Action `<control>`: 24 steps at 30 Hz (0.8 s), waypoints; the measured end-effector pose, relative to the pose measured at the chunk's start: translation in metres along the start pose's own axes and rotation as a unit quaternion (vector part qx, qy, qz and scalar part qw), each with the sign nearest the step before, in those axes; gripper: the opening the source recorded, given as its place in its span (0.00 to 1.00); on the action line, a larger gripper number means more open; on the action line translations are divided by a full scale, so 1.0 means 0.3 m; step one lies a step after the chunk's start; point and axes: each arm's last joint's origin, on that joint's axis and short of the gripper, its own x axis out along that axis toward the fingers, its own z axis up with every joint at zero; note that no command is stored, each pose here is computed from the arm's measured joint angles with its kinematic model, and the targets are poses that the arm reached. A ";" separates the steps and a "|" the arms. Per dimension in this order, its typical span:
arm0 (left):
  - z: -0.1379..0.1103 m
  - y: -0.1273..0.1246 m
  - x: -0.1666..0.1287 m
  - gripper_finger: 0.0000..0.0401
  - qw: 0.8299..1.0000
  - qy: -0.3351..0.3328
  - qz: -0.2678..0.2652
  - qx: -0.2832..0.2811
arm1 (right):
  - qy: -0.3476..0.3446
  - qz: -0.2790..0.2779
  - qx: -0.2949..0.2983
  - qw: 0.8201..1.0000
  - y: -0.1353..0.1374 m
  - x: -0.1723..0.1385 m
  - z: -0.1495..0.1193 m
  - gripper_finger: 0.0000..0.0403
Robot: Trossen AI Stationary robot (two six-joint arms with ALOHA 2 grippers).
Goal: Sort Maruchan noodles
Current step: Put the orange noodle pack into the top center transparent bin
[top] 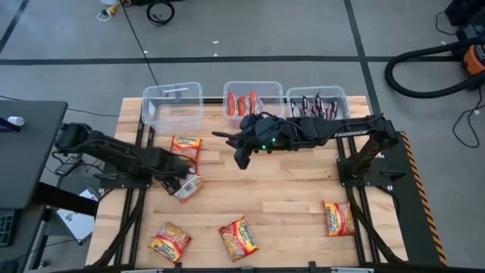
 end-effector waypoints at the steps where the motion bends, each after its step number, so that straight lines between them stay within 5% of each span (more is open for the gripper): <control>1: 0.000 -0.005 0.011 0.40 1.000 0.009 -0.003 0.004 | 0.000 0.001 0.000 1.000 0.002 -0.001 -0.001 0.20; 4: 0.018 -0.043 0.017 0.40 0.998 -0.017 -0.051 0.022 | 0.001 0.001 -0.001 1.000 0.005 -0.001 -0.003 0.20; 7: 0.077 -0.117 -0.008 0.40 0.979 -0.123 -0.160 0.030 | -0.006 -0.016 -0.003 1.000 0.004 -0.001 -0.007 0.20; 12: 0.180 -0.236 -0.125 0.40 0.876 -0.321 -0.355 0.062 | 0.018 -0.047 -0.012 0.999 0.004 0.065 -0.081 0.20; 14: 0.192 -0.251 -0.163 0.40 0.858 -0.347 -0.370 0.076 | 0.030 -0.045 -0.011 0.998 0.022 0.090 -0.118 0.20; 17: 0.181 -0.242 -0.212 0.40 0.860 -0.346 -0.359 0.113 | 0.056 -0.037 -0.031 0.997 0.068 0.144 -0.195 0.20; 21: 0.135 -0.185 -0.240 0.40 0.895 -0.307 -0.294 0.134 | 0.111 -0.041 -0.059 0.991 0.122 0.239 -0.342 0.20; 24: 0.087 -0.124 -0.279 0.40 0.905 -0.313 -0.261 0.126 | 0.139 -0.045 -0.076 0.986 0.150 0.309 -0.439 0.20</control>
